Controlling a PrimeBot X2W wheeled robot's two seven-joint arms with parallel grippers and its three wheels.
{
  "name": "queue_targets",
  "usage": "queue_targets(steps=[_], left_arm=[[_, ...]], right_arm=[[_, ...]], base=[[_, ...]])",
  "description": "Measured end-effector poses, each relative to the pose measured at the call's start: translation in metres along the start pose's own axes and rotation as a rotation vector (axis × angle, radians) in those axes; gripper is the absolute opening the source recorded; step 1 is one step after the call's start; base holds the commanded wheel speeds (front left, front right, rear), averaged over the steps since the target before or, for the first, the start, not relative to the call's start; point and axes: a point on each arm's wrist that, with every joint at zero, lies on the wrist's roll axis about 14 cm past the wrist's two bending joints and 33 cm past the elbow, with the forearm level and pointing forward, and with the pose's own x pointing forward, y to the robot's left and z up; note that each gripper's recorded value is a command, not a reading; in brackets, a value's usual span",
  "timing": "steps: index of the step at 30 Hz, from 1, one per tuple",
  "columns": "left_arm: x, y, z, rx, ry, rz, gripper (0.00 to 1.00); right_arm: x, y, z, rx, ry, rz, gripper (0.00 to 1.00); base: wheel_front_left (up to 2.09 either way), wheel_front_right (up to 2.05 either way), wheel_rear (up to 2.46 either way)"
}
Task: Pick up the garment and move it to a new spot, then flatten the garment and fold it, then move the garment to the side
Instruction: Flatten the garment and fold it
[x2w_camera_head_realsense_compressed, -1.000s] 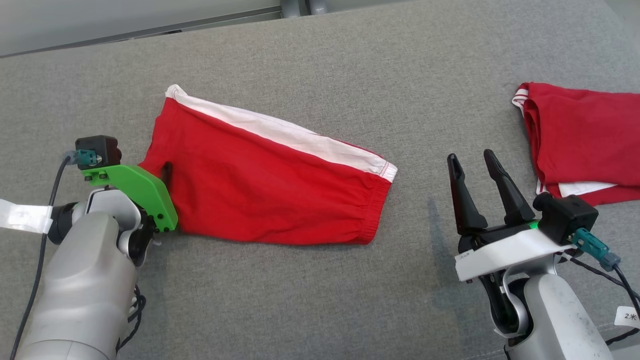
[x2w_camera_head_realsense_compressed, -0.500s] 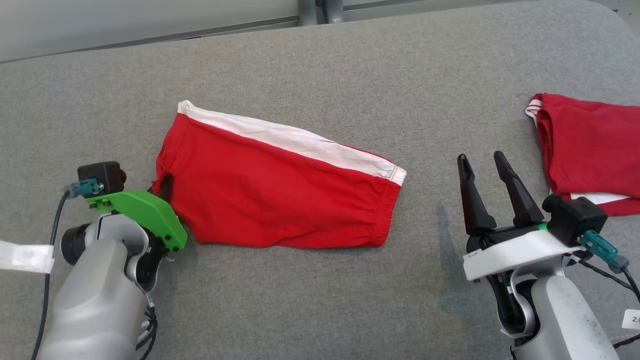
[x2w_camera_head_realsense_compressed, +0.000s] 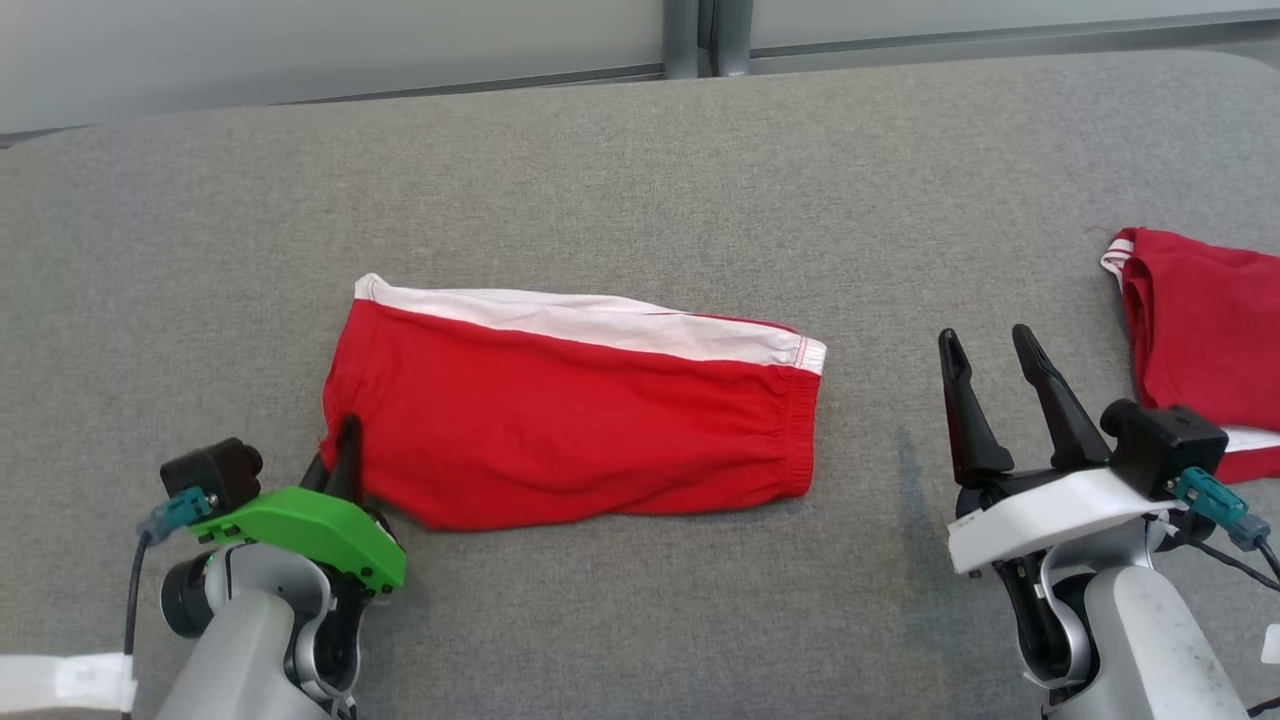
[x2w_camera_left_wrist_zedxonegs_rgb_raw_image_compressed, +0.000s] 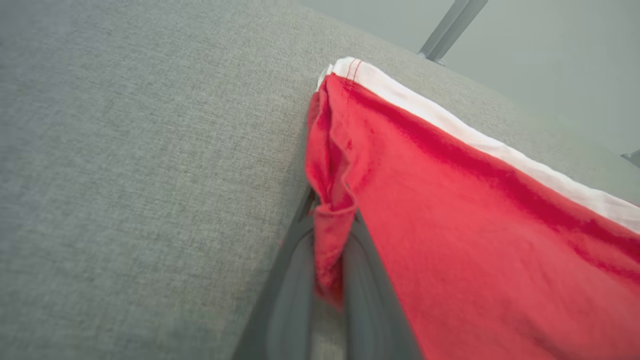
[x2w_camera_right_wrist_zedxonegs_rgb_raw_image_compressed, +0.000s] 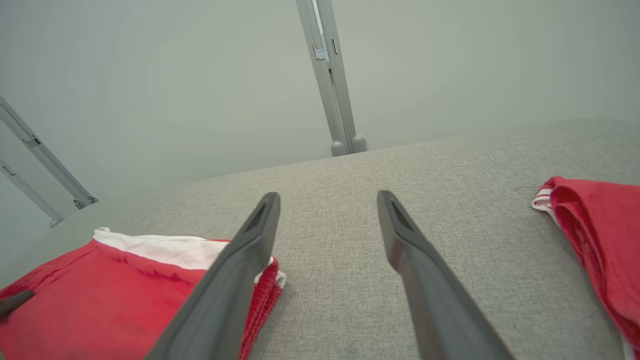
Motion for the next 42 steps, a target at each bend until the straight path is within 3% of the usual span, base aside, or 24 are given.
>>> queue_targets(steps=[6, 15, 16, 17, 18, 19, 32, 42], left_arm=[[-0.024, -0.005, -0.008, -0.071, -0.028, 0.020, 0.00], [-0.042, -0.004, -0.014, -0.079, -0.019, 0.048, 0.00], [-0.044, -0.004, -0.015, -0.069, -0.013, 0.045, 0.24], [-0.045, -0.005, -0.014, -0.065, -0.015, 0.042, 0.24], [-0.045, -0.006, -0.012, -0.054, -0.026, 0.038, 0.51], [-0.046, -0.006, -0.009, -0.040, -0.036, 0.036, 1.00], [-0.066, -0.012, 0.052, 0.125, -0.277, 0.003, 1.00], [-0.098, -0.018, 0.067, 0.119, -0.368, 0.000, 1.00]], right_arm=[[-0.001, 0.006, 0.002, 0.000, 0.004, 0.016, 1.00], [-0.005, 0.011, 0.001, 0.001, 0.014, 0.029, 1.00], [-0.005, 0.012, 0.001, 0.001, 0.014, 0.031, 1.00], [-0.006, 0.013, 0.001, 0.001, 0.014, 0.032, 1.00], [-0.006, 0.013, 0.001, 0.001, 0.014, 0.034, 1.00], [-0.007, 0.014, 0.001, 0.002, 0.015, 0.035, 1.00], [-0.013, 0.021, -0.007, 0.006, 0.056, 0.050, 1.00], [-0.017, 0.041, -0.054, 0.132, 0.240, 0.089, 1.00]], base=[[0.00, 0.00, 0.00], [0.00, 0.00, 0.00], [0.00, 0.00, 0.00], [0.00, 0.00, 0.00], [0.00, 0.00, 0.00], [0.00, 0.00, 0.00], [0.00, 0.00, 0.00], [0.00, 0.00, 0.00]])
